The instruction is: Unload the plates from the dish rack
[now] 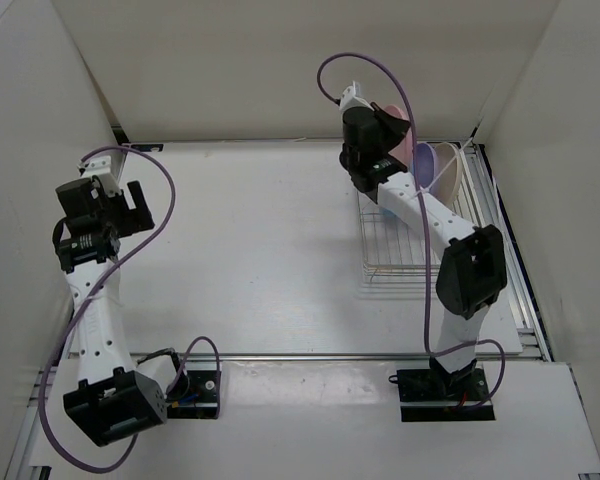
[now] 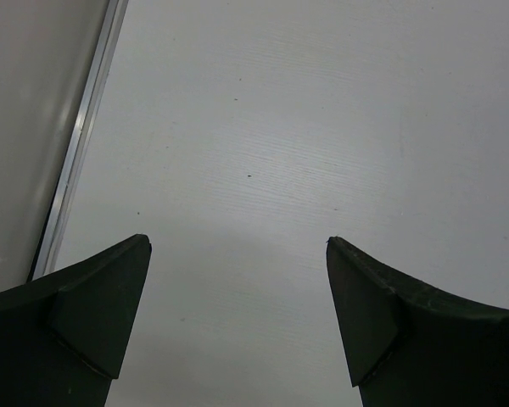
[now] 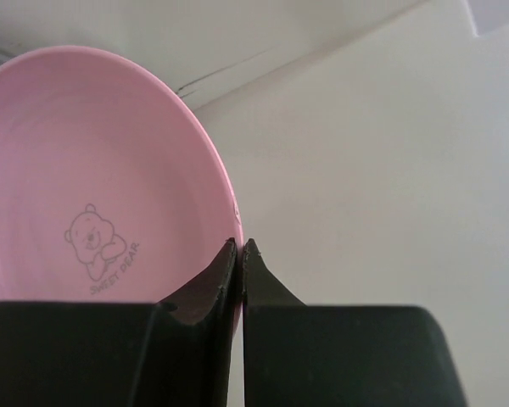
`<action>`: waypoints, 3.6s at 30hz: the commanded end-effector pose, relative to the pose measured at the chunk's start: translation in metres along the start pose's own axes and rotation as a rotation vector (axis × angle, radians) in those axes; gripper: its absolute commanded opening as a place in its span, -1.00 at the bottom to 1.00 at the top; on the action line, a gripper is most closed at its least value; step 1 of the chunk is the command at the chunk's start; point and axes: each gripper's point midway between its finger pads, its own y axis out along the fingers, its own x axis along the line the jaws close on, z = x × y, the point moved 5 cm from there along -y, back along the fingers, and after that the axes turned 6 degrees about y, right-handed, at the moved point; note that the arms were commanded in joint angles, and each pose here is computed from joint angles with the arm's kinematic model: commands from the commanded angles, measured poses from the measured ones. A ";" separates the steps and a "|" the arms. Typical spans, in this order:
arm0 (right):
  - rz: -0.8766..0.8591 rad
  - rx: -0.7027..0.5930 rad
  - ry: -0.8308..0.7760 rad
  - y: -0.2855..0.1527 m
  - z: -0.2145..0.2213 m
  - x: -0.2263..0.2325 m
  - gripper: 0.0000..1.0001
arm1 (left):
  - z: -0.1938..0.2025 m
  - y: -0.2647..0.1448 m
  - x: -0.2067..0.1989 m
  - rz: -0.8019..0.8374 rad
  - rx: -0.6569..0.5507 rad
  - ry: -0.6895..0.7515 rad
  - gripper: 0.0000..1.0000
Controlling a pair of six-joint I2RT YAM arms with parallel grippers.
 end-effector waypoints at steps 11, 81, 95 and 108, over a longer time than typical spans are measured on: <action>-0.450 -0.144 0.463 -0.073 -0.009 -0.075 -1.00 | -0.053 0.023 -0.111 0.771 -0.033 0.109 1.00; -0.956 -0.236 0.464 -0.133 0.002 -0.040 -1.00 | -0.061 0.032 -0.346 1.107 0.102 0.408 -0.79; -0.900 -0.198 0.442 -0.125 0.014 -0.031 -0.10 | -0.037 0.054 -0.302 0.706 0.098 0.232 -0.79; -0.795 -0.158 0.493 -0.101 0.024 -0.052 0.06 | -0.005 0.151 -0.163 0.450 0.330 -0.157 -0.79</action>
